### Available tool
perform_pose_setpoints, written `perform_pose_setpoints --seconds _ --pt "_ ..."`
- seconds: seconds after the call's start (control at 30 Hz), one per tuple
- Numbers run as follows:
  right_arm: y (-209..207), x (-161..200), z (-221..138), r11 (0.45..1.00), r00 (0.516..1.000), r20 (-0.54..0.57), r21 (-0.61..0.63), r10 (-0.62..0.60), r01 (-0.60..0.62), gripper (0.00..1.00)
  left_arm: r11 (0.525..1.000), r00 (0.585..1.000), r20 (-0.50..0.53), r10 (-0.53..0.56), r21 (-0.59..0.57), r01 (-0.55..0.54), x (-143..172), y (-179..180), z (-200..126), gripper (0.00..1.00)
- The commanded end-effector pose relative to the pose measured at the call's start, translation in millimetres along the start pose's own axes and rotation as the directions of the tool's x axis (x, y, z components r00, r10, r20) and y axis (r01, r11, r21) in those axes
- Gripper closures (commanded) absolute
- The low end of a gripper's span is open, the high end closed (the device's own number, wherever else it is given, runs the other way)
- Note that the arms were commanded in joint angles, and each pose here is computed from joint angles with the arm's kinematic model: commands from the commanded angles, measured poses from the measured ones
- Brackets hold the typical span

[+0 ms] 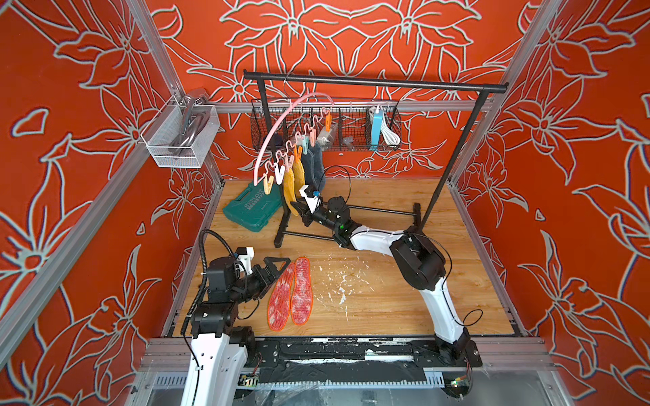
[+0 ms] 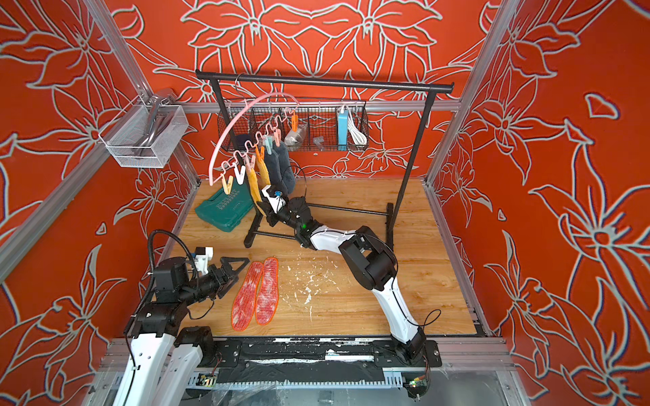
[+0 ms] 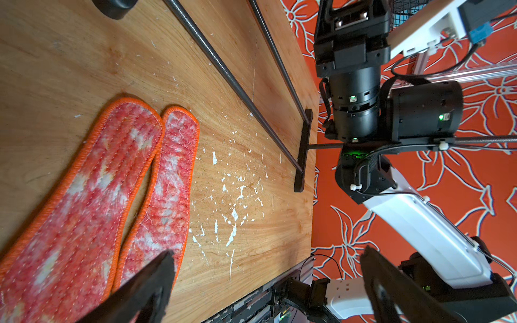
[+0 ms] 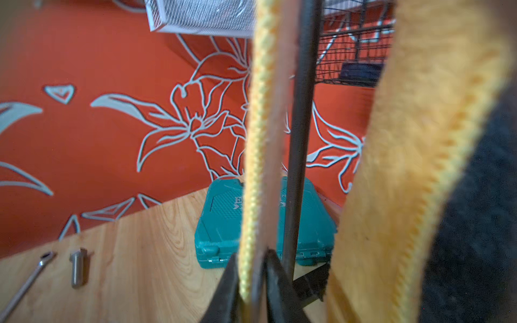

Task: Take the shoe insoles off the hanger
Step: Remove the insole from the hanger.

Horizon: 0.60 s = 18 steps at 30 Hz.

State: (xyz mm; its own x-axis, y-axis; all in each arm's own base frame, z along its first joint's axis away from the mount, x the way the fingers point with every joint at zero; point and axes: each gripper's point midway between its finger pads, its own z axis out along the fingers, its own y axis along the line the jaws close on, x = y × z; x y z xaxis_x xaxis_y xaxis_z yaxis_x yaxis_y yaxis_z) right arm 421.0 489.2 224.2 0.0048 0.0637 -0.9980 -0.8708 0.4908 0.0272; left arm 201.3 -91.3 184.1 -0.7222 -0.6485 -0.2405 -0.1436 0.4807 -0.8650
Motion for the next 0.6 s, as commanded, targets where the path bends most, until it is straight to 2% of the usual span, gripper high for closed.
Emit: perform_pose_setpoints --seconds 0.0,0.17,0.23,0.47,0.57 --pt "-3 -22 -11 0.999 0.995 0.084 0.019 0.047 -0.049 0.93 0.999 1.0 0.014 0.02 0.025 -0.02 -2 -9 -5 0.02" --pt "9 -42 -35 0.999 0.993 0.11 -0.002 0.053 -0.053 0.98 0.998 0.998 0.036 0.044 0.037 -0.046 -9 -17 -7 0.02" --pt "10 -43 -47 0.997 0.994 0.082 0.016 0.072 -0.073 0.98 0.998 0.998 0.036 0.052 0.041 -0.053 -12 -21 -6 0.02" --pt "15 -34 -89 0.988 0.979 -0.143 0.083 0.142 -0.131 0.95 0.996 0.999 0.031 0.041 0.081 -0.043 -22 -31 0 0.05" --pt "13 -34 -109 0.982 0.966 -0.205 0.135 0.16 -0.134 0.95 0.981 0.995 -0.01 0.096 0.167 -0.093 -19 -44 5 0.09"
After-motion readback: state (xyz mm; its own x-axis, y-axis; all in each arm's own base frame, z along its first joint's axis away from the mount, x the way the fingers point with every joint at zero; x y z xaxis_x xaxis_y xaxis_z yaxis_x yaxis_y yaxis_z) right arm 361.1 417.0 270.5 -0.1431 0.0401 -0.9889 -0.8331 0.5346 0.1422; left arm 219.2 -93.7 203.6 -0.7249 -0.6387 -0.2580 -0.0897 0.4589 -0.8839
